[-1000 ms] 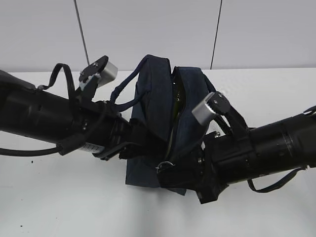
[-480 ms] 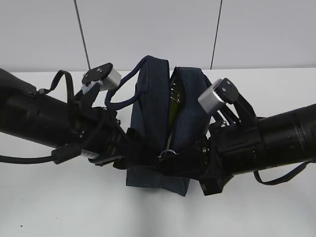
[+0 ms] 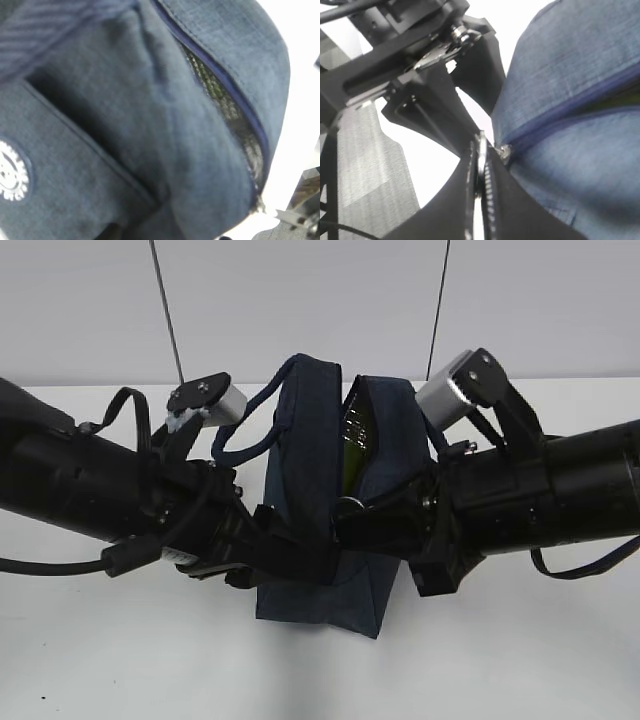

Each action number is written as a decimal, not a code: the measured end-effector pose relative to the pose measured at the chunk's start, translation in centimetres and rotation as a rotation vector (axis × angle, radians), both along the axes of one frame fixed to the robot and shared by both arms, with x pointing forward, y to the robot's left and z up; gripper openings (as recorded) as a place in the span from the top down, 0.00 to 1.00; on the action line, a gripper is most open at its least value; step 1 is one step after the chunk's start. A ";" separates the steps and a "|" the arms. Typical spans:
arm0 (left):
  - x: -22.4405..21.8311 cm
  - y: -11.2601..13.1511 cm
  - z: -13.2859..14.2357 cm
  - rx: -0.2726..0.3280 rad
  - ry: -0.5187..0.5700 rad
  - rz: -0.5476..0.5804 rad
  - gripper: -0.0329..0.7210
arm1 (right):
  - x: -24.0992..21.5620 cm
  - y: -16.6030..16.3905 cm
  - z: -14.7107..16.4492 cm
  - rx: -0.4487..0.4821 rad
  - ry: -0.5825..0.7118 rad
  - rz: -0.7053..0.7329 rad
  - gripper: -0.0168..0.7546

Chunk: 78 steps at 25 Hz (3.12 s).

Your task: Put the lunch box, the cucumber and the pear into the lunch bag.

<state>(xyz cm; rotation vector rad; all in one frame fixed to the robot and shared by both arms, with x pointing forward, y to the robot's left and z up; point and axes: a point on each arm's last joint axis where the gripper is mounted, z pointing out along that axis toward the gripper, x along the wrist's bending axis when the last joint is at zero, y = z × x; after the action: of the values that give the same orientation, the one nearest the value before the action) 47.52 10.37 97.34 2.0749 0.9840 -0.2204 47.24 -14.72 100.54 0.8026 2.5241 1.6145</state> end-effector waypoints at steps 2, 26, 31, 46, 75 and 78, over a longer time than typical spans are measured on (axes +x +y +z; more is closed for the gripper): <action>0.0 0.0 -0.1 0.002 0.001 0.000 0.48 | 0.1 -0.1 0.5 -0.001 -0.023 -0.007 0.97; 0.3 0.0 -1.0 0.034 0.008 -0.001 0.90 | 1.3 -0.1 2.1 -0.009 -0.080 -0.074 0.97; 0.3 0.0 -1.0 0.038 0.005 -0.003 0.97 | 1.4 -0.1 2.2 0.002 -0.074 -0.089 0.97; 0.3 0.1 -1.0 0.055 -0.011 -0.023 0.97 | 3.2 -0.1 4.6 0.003 -0.170 -0.155 0.97; -0.2 0.0 -1.1 0.053 0.039 -0.058 0.97 | 10.6 0.2 5.2 -0.058 -0.310 -0.369 0.97; -0.3 0.0 -1.0 0.049 0.049 -0.064 0.97 | 12.3 -0.2 4.8 -0.065 -0.310 -0.391 0.97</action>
<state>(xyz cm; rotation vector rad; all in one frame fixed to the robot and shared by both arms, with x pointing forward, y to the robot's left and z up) 47.23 10.39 96.29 2.1570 0.9618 -0.2831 59.50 -14.88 105.33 0.8910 2.0434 1.3959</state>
